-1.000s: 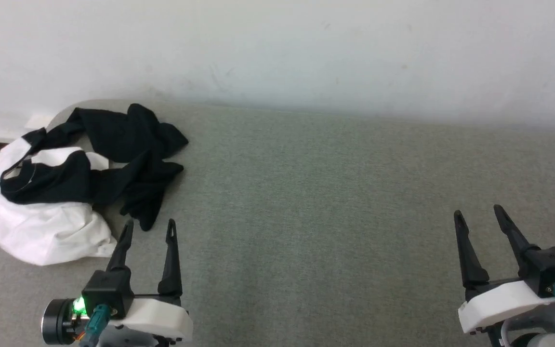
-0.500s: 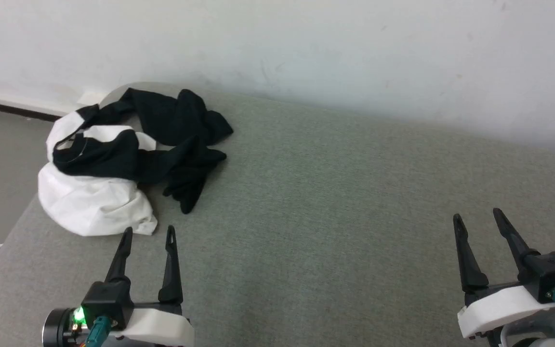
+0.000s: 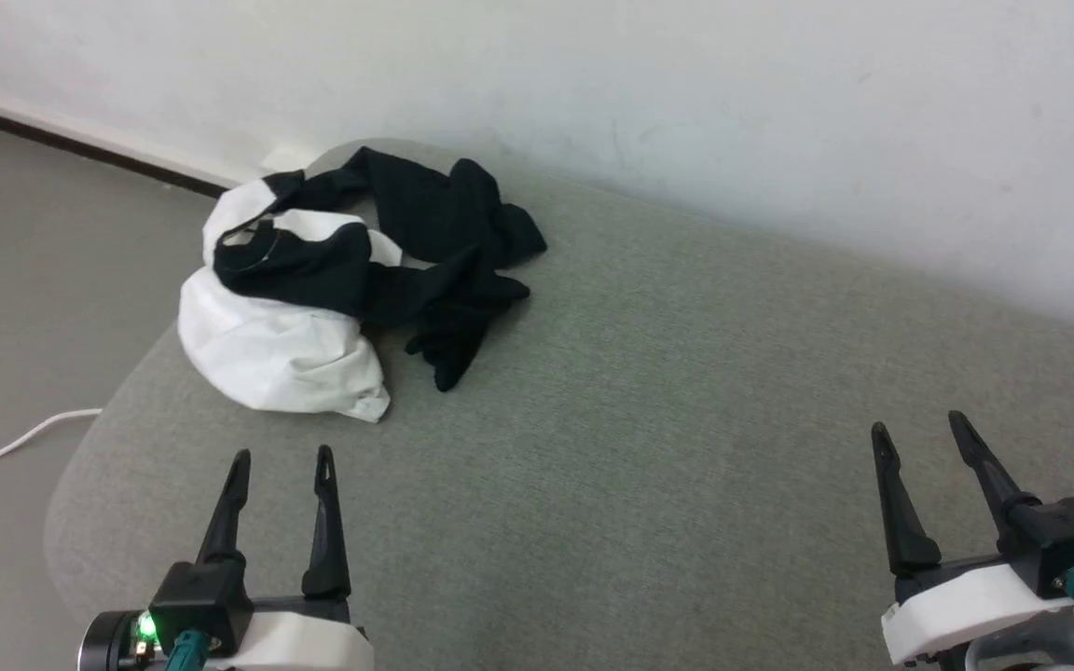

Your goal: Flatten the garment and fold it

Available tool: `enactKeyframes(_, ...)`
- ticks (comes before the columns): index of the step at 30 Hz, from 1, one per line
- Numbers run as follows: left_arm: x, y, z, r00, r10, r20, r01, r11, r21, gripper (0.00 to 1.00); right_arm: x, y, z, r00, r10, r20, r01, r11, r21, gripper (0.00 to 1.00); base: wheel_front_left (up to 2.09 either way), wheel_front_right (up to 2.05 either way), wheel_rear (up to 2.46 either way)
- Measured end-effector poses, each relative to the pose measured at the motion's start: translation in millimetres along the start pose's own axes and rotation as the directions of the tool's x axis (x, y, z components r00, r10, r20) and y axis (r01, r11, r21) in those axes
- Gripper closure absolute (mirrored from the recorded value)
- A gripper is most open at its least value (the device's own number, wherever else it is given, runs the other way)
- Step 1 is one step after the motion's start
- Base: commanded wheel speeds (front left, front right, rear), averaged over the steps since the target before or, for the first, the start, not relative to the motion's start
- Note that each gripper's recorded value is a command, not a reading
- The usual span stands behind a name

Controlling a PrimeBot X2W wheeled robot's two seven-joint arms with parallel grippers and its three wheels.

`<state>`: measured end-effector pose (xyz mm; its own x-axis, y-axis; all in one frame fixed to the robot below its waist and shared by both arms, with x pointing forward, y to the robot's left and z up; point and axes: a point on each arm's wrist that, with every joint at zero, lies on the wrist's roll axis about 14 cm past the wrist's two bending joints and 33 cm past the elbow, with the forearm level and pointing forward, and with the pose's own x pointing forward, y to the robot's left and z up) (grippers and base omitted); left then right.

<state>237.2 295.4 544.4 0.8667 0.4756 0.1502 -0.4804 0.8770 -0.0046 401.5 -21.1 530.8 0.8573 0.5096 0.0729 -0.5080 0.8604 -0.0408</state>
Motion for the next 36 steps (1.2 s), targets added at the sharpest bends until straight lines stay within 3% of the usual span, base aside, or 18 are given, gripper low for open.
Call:
enactKeyframes(15,-33.2,41.7,5.7,0.99,0.142,0.022,-0.143,0.99,0.013,0.0,20.5,46.1,6.1,0.989,0.142,0.031,-0.142,0.99,0.008,0.0,0.0,0.0,0.0)
enactKeyframes(36,-59.3,64.7,15.9,0.967,0.246,0.064,-0.248,0.969,0.015,0.0,33.0,76.0,7.8,0.971,0.233,0.058,-0.234,0.972,0.018,0.0,0.0,0.0,0.0)
